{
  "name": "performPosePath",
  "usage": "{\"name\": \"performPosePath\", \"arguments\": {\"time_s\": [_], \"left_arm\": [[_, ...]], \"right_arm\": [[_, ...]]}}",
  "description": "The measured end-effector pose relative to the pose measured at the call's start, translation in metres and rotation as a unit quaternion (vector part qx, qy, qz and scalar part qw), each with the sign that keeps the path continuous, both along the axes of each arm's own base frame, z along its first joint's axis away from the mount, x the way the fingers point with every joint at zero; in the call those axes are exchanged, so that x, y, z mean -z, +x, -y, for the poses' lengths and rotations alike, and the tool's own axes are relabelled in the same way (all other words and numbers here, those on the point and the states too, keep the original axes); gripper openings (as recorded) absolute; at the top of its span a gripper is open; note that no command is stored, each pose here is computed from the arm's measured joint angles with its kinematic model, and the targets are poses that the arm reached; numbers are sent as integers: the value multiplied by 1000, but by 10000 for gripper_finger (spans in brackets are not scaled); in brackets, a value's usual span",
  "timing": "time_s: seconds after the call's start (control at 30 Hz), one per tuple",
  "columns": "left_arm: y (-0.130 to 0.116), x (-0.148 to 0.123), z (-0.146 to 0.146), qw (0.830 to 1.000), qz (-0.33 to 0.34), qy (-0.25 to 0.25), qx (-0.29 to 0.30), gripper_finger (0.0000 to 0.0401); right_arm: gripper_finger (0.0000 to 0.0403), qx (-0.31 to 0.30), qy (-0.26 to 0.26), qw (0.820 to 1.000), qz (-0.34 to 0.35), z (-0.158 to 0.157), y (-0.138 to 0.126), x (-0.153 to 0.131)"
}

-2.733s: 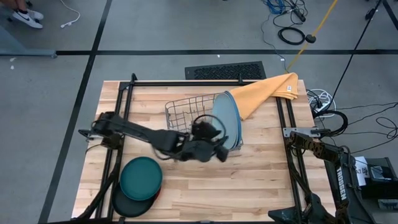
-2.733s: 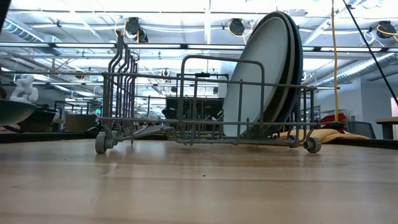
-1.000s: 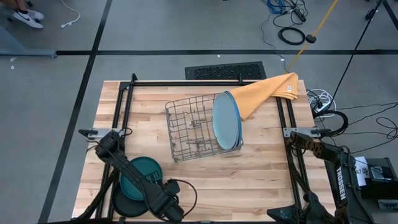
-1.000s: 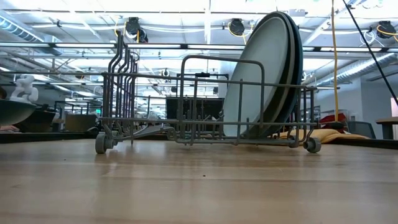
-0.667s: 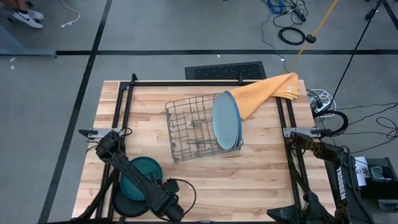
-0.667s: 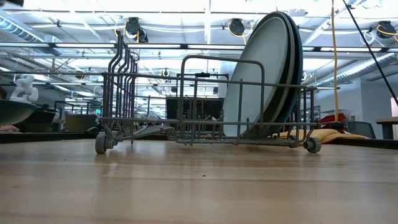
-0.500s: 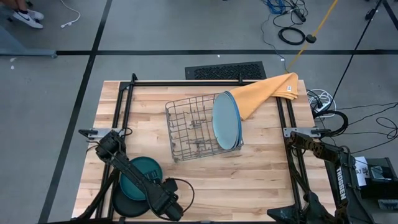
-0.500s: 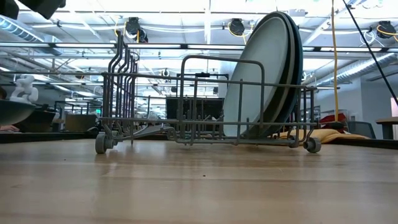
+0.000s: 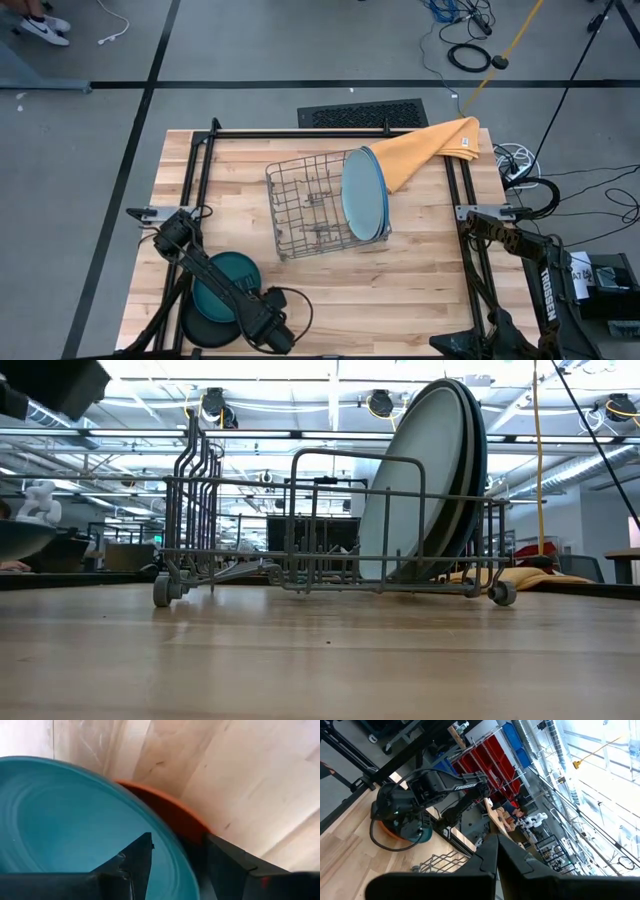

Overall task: Sort dishes
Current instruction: Put the dark green plate into the green dish rack

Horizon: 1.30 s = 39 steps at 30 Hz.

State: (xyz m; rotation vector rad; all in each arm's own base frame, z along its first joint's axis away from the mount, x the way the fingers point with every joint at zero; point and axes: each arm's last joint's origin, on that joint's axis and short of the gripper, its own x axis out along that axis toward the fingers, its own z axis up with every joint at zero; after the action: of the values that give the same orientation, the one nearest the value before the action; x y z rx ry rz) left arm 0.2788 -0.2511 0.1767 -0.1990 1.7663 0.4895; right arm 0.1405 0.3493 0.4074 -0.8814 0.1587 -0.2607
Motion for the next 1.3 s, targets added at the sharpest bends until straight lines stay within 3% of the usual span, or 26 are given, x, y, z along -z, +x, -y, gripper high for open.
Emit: {"name": "performPosePath", "arguments": {"time_s": [0.17, 0.37, 0.57, 0.83, 0.97, 1.07, 1.13, 1.3], "left_arm": [[-2, 4, -2, 1000, -11, 2, 18, 133], [-4, 3, -3, 1000, -21, 3, 22, 17], [-3, -21, -10, 996, -88, -15, 19, 4], [8, -97, -25, 997, 36, -66, -25, 2], [1, -150, -39, 985, 145, -69, -66, 1], [-6, -189, -50, 963, 248, -59, -90, 1], [-12, -217, -58, 933, 343, -43, -102, 1], [-17, -273, -72, 803, 587, 21, -99, 0]], "right_arm": [[0, 0, 0, 1000, 0, 0, 0, 0], [0, 0, -1, 1000, 0, 0, 0, 0], [0, 0, -1, 1000, 0, 0, 0, 0], [0, 0, -2, 1000, -1, 0, 0, 0], [0, 0, -2, 1000, -1, 0, 0, 0], [0, 0, -2, 1000, -1, 0, 0, 0], [0, 0, -2, 1000, -1, 0, 0, 0], [0, 0, -2, 1000, -1, 0, 0, 0]]}}
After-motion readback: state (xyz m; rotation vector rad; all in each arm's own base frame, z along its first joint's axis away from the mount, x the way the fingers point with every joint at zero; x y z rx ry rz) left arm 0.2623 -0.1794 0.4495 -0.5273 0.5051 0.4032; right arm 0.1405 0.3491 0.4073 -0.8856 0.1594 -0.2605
